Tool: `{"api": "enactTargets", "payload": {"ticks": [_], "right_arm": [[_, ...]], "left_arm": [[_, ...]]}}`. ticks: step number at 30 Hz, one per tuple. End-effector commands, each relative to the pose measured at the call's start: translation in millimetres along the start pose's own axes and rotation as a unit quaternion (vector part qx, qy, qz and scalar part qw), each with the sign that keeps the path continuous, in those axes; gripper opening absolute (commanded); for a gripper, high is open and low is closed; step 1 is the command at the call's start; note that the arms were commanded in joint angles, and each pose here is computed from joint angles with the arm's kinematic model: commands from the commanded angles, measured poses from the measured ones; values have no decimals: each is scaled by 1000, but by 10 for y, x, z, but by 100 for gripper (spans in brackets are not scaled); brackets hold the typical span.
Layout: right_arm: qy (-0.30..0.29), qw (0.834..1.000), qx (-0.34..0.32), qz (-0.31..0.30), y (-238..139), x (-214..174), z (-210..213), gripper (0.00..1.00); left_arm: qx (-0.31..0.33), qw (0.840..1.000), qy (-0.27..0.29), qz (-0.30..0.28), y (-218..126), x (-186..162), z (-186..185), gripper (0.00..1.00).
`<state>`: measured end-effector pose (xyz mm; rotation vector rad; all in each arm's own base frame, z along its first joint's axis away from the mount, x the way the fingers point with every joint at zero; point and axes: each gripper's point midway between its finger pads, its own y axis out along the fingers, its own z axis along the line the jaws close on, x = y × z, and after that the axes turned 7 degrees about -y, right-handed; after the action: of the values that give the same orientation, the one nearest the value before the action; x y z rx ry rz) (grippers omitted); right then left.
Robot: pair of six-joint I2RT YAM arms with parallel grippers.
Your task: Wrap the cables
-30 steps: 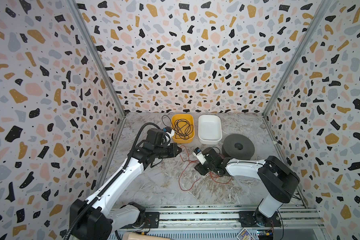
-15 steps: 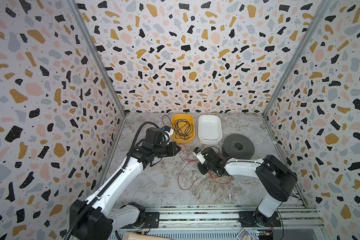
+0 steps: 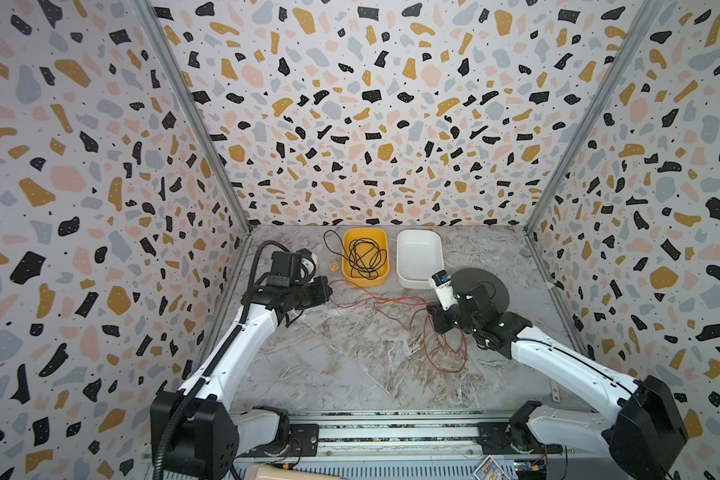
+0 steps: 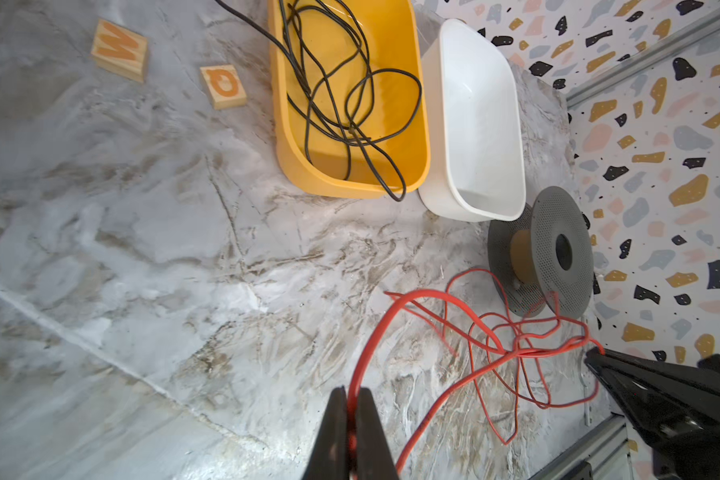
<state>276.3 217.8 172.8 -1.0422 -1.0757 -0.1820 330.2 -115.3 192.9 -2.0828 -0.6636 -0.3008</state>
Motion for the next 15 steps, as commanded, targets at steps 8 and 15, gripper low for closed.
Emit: {"api": "enactTargets", "payload": {"ticks": [8, 15], "right_arm": [[128, 990, -22, -51, -672, 213, -474, 0], [241, 962, -99, -86, -1064, 165, -1203, 0]], "left_arm": [[102, 992, 10, -70, -231, 323, 372, 0], [166, 982, 14, -91, -342, 354, 628, 0]]}}
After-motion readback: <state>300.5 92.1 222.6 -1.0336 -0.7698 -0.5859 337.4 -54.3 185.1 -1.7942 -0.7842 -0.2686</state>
